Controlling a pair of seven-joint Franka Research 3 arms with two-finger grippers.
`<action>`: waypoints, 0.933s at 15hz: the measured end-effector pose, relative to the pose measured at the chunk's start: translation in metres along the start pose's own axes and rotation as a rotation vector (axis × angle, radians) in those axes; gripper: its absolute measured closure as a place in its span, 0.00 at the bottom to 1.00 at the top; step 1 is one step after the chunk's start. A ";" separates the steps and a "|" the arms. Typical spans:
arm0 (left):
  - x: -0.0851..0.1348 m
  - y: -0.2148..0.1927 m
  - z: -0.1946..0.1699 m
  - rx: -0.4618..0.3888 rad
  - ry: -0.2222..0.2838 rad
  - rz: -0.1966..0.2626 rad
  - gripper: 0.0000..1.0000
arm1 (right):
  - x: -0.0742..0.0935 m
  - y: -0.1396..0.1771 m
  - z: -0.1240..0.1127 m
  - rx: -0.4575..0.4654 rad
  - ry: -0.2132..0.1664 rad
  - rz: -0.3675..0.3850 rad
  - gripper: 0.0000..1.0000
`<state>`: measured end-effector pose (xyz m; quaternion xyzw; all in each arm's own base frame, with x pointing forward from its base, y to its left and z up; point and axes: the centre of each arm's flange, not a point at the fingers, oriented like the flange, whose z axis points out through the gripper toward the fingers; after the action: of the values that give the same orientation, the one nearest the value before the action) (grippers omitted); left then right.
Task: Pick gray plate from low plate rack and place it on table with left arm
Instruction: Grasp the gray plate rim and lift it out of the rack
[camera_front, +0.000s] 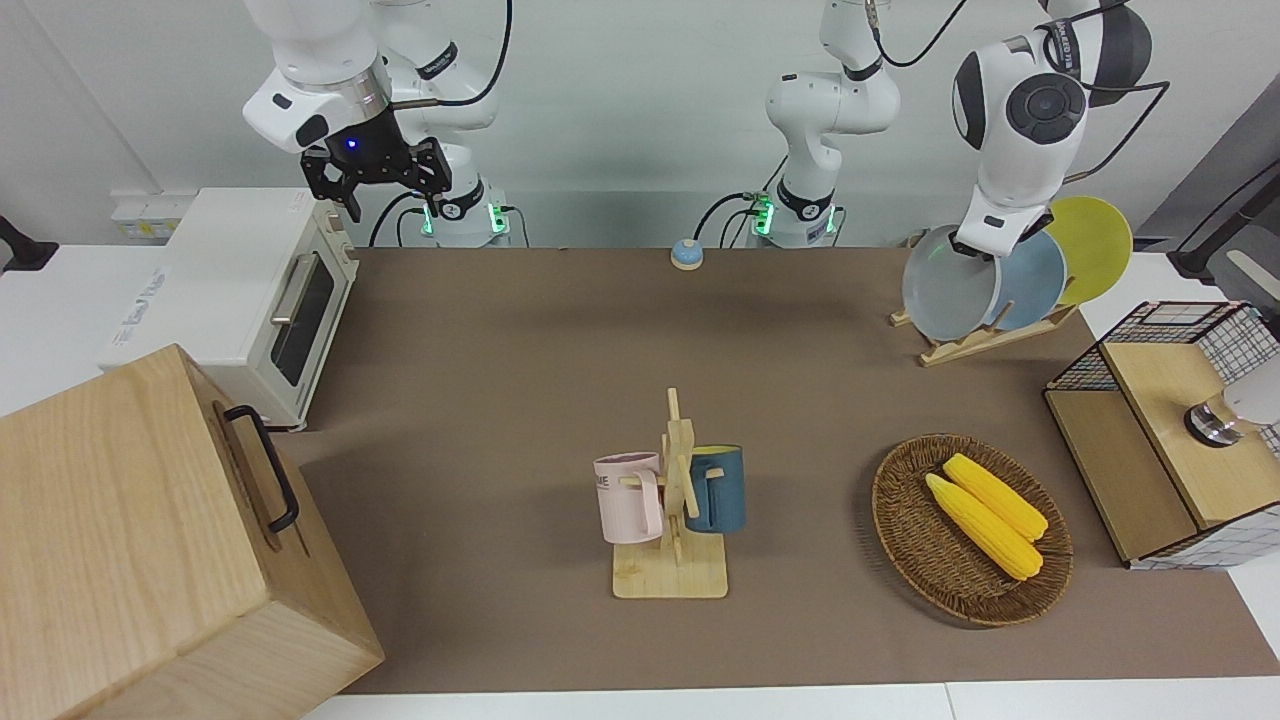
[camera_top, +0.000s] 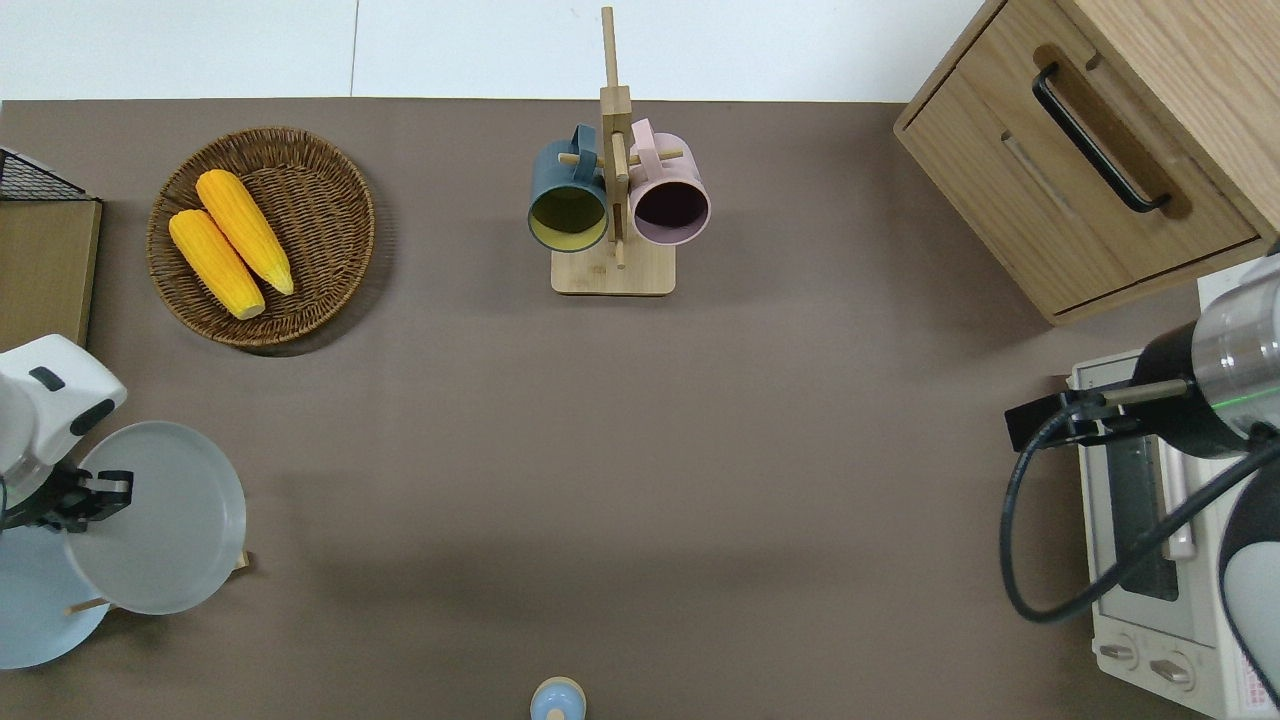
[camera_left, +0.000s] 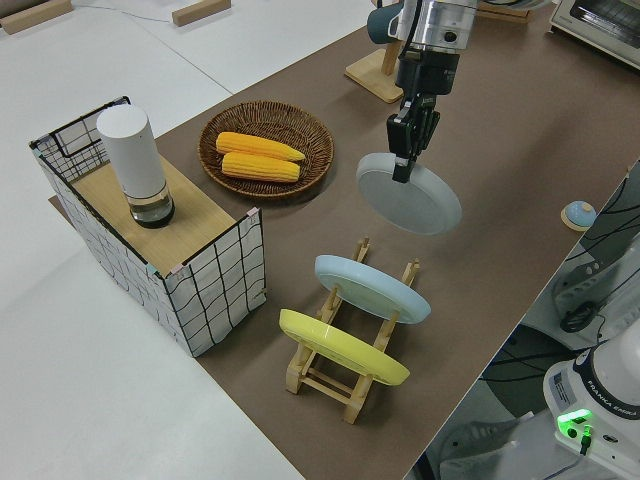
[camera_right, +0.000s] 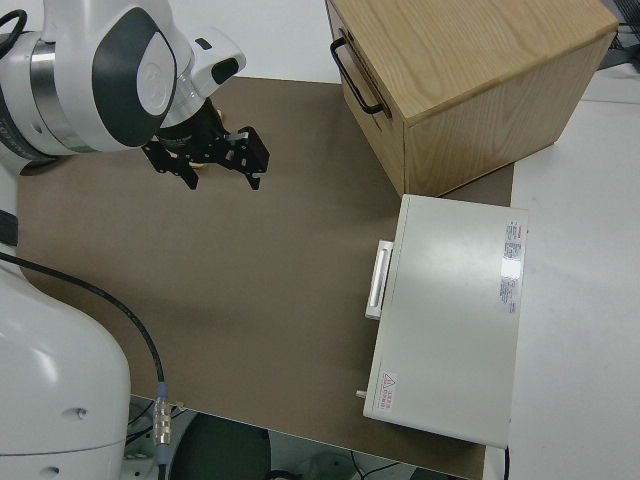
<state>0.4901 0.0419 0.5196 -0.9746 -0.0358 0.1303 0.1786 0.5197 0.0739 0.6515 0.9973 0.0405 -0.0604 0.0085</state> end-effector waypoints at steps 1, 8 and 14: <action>-0.001 0.005 -0.002 -0.046 -0.003 0.000 0.89 | 0.000 0.000 0.000 0.000 0.000 0.000 0.01; 0.009 0.059 -0.003 -0.383 -0.021 0.026 0.89 | 0.000 0.000 0.000 0.000 0.000 0.000 0.01; 0.026 0.116 0.031 -0.423 -0.007 0.065 0.89 | 0.000 0.000 0.000 0.000 0.000 0.000 0.01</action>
<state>0.5095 -0.0531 0.4438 -0.9905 -0.0317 0.1289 -0.0345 0.5197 0.0739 0.6515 0.9973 0.0405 -0.0604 0.0085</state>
